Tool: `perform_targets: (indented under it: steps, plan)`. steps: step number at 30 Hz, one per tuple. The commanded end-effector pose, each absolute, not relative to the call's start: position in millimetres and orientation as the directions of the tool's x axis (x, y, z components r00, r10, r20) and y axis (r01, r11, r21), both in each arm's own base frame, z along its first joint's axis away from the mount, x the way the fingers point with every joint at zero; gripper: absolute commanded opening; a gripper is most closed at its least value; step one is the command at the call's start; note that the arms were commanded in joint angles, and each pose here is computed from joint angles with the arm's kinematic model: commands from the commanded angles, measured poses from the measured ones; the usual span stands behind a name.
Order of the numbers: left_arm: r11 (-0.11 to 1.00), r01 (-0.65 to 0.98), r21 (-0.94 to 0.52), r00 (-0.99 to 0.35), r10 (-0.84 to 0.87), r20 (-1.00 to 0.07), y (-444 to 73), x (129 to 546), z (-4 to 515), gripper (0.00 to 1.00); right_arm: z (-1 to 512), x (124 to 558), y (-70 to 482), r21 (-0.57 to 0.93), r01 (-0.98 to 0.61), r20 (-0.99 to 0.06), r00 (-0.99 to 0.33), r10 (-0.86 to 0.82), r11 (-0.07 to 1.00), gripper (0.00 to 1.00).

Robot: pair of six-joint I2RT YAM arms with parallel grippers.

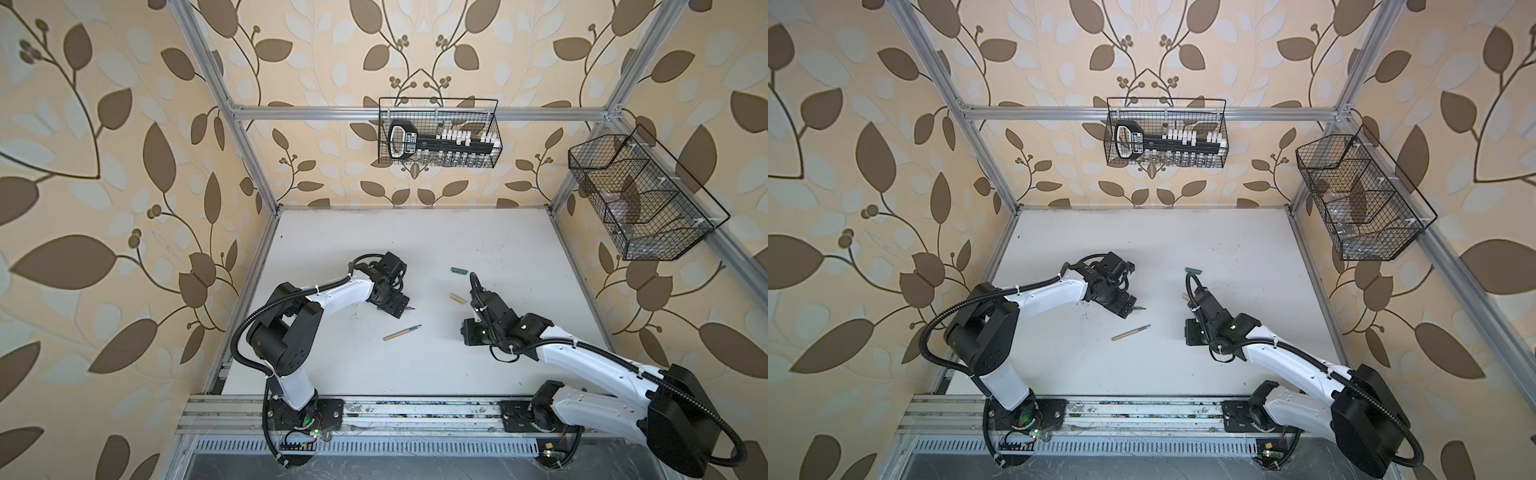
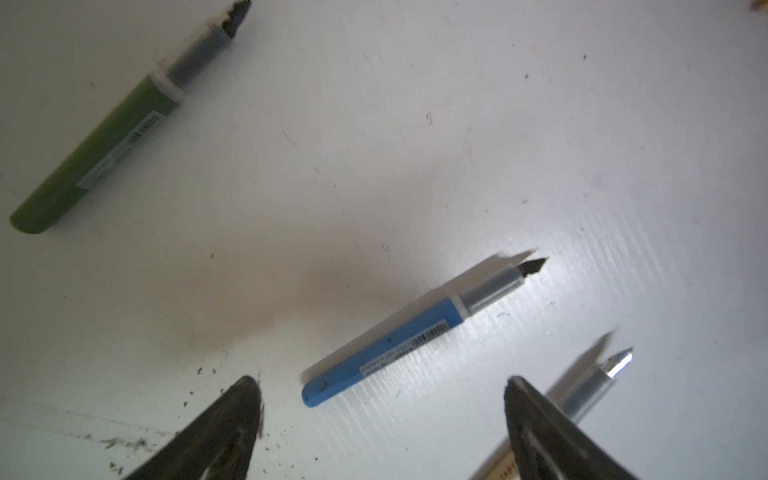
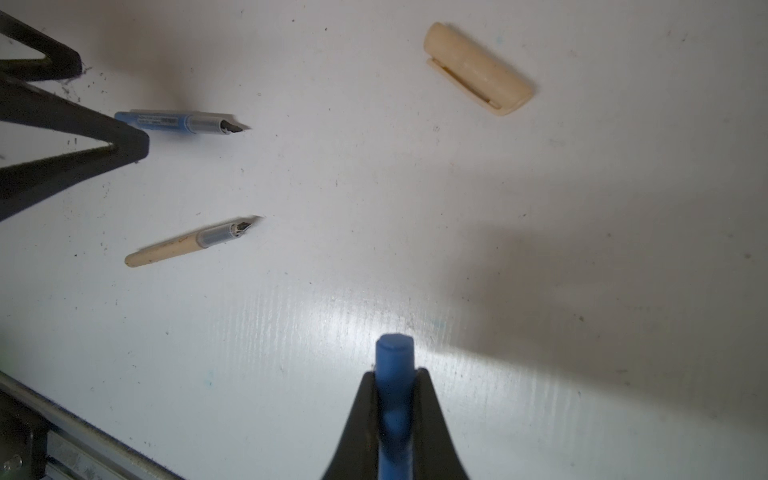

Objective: Insert the pens into the pen caps
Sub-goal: 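Lift the blue cap with the right gripper while the left descends over the pen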

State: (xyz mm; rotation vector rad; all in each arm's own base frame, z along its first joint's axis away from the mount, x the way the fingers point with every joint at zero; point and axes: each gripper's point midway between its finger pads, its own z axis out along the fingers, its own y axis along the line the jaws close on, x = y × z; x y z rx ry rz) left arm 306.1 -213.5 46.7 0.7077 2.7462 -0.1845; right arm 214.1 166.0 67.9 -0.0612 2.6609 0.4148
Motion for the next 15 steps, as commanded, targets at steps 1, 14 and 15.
perform_targets:
  steps: [1,14,15]
  plan:
    - [0.853,0.521,-0.022,-0.821,0.493,-0.288,-210.6,308.1,44.1,0.93,67.4,211.7,167.3,0.308,-0.104,-0.431,-0.901,0.042,0.946,0.09]
    - [0.854,0.519,-0.034,-0.811,0.480,-0.333,-220.4,319.8,36.9,0.88,66.1,211.3,169.9,0.343,-0.087,-0.439,-0.895,0.078,0.935,0.10]
    - [0.854,0.519,-0.035,-0.812,0.481,-0.330,-220.6,320.0,35.5,0.88,66.0,211.5,170.1,0.344,-0.086,-0.439,-0.895,0.079,0.935,0.10]
